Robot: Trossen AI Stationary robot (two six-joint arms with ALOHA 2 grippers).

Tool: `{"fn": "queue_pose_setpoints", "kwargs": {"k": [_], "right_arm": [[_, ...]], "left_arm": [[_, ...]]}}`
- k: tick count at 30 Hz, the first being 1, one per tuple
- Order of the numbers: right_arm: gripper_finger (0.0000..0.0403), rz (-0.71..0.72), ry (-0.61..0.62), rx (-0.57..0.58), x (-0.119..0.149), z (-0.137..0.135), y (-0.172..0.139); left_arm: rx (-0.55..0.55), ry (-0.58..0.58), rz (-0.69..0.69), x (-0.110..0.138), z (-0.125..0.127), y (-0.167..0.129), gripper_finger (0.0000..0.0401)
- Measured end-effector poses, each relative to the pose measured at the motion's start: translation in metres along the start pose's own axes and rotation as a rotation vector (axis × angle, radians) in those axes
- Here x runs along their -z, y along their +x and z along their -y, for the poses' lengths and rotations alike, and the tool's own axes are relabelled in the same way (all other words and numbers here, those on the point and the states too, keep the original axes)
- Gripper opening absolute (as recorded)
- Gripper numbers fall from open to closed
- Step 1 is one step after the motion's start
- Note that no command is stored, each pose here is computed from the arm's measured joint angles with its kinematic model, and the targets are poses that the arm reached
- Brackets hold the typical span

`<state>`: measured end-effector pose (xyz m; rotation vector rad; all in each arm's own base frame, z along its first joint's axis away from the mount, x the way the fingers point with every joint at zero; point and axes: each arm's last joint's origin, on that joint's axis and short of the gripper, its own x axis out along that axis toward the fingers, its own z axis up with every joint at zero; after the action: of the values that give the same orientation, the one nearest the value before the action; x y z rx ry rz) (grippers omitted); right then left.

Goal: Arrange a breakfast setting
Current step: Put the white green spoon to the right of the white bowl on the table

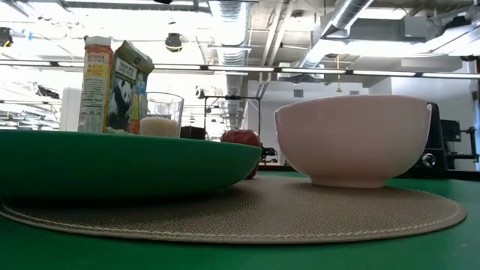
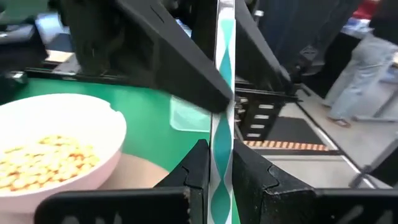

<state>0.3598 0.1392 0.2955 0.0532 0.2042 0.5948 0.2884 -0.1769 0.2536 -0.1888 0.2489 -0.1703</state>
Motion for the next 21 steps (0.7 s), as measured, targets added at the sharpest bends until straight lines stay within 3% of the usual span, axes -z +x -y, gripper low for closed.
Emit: {"fn": "queue_pose_setpoints", "kwargs": {"k": [4, 8, 15, 21], "right_arm": [[0.0204, -0.105, 0.085, 0.004, -0.005, -0.009, -0.018], [0.0212, -0.179, 0.169, 0.054, -0.009, -0.024, -0.033], [0.0206, -0.245, 0.143, 0.324, 0.006, -0.057, -0.033], [0.0206, -0.126, 0.1, 0.576, 0.032, -0.067, -0.02]], "left_arm": [[-0.102, 0.017, -0.004, 0.004, 0.004, -0.006, 0.0027], [-0.294, 0.042, 0.042, 0.004, 0.009, -0.016, 0.0027], [-0.598, 0.09, 0.143, 0.009, 0.018, -0.029, 0.0027], [-0.654, 0.087, 0.157, 0.015, 0.02, -0.03, 0.0027]]}}
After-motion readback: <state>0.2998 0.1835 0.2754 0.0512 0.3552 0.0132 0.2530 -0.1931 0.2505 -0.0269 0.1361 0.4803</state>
